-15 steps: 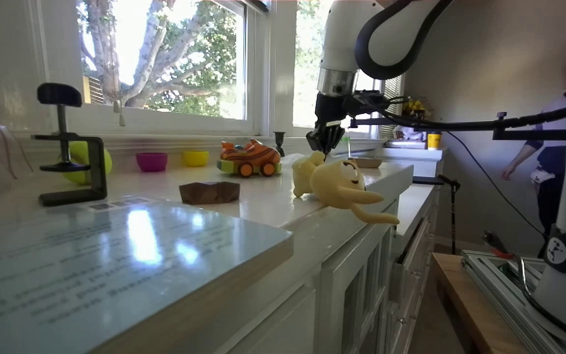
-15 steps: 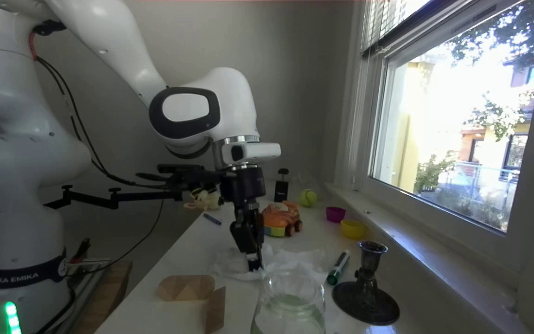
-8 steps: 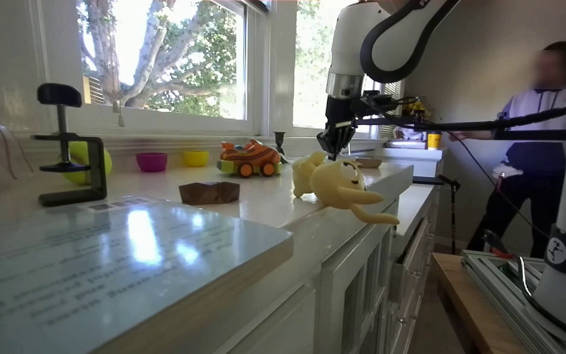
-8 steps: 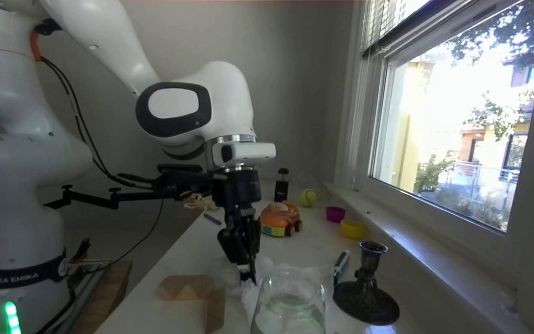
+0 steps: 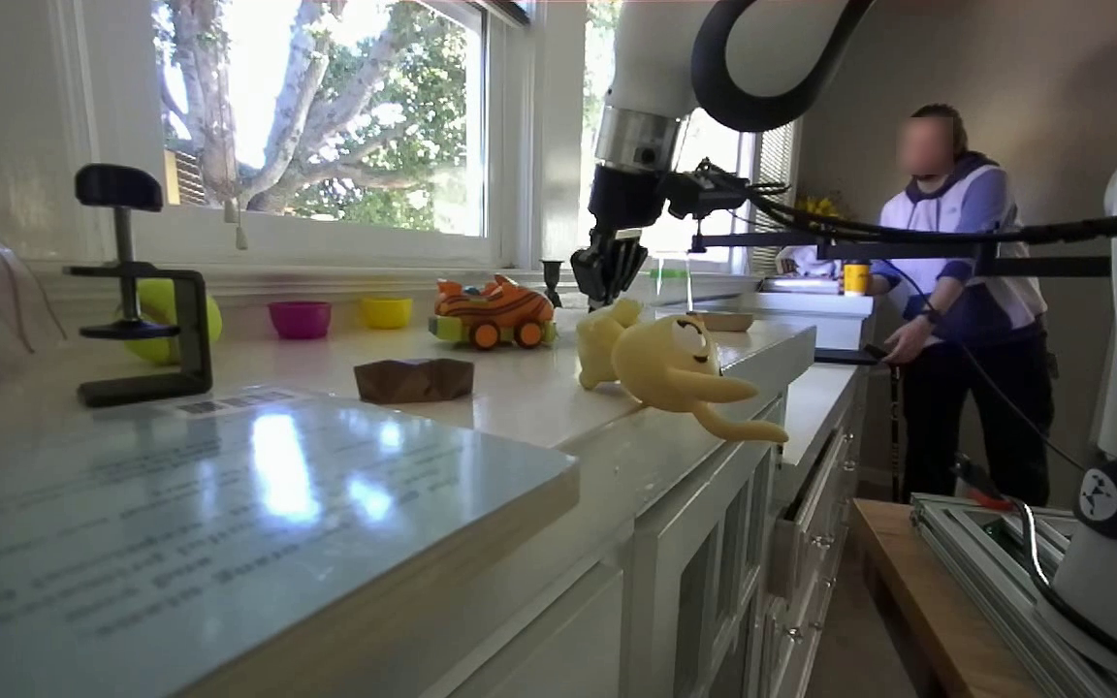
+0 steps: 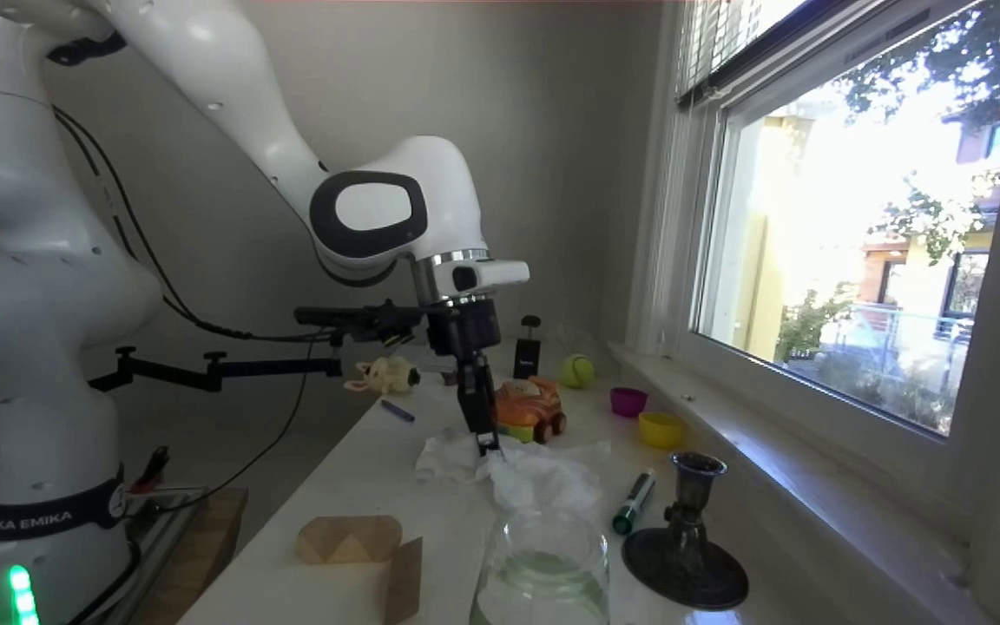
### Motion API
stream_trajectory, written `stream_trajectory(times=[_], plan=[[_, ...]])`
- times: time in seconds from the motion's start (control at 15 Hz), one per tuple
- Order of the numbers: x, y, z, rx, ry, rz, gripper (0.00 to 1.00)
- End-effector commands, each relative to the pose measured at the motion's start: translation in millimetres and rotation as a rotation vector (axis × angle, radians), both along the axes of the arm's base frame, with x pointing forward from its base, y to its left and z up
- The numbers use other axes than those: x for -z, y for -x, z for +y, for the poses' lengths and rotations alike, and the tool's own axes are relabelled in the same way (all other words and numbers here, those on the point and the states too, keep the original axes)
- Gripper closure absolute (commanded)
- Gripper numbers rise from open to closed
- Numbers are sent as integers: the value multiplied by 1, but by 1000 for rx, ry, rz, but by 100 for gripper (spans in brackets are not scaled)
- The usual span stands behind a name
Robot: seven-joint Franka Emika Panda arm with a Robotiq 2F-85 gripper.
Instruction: Wipe the table with the white cloth
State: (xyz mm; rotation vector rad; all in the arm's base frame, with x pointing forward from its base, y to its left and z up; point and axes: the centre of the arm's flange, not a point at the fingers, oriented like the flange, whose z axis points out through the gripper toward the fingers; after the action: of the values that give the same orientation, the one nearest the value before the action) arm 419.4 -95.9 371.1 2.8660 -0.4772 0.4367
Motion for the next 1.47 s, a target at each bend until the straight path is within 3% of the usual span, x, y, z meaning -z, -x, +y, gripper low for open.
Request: stream_trajectory(times=[0.0, 0.33, 0.53, 0.73, 1.13, 1.4], plan=[[-1, 9, -11, 10, 3, -1, 100], [-1, 33, -80, 184, 40, 17, 100], [-2, 43, -102, 235, 48, 17, 100], [-5, 38, -88, 198, 38, 7, 100], [-10, 15, -22, 22, 15, -17, 100], [-11, 10, -15, 27, -6, -7, 100]])
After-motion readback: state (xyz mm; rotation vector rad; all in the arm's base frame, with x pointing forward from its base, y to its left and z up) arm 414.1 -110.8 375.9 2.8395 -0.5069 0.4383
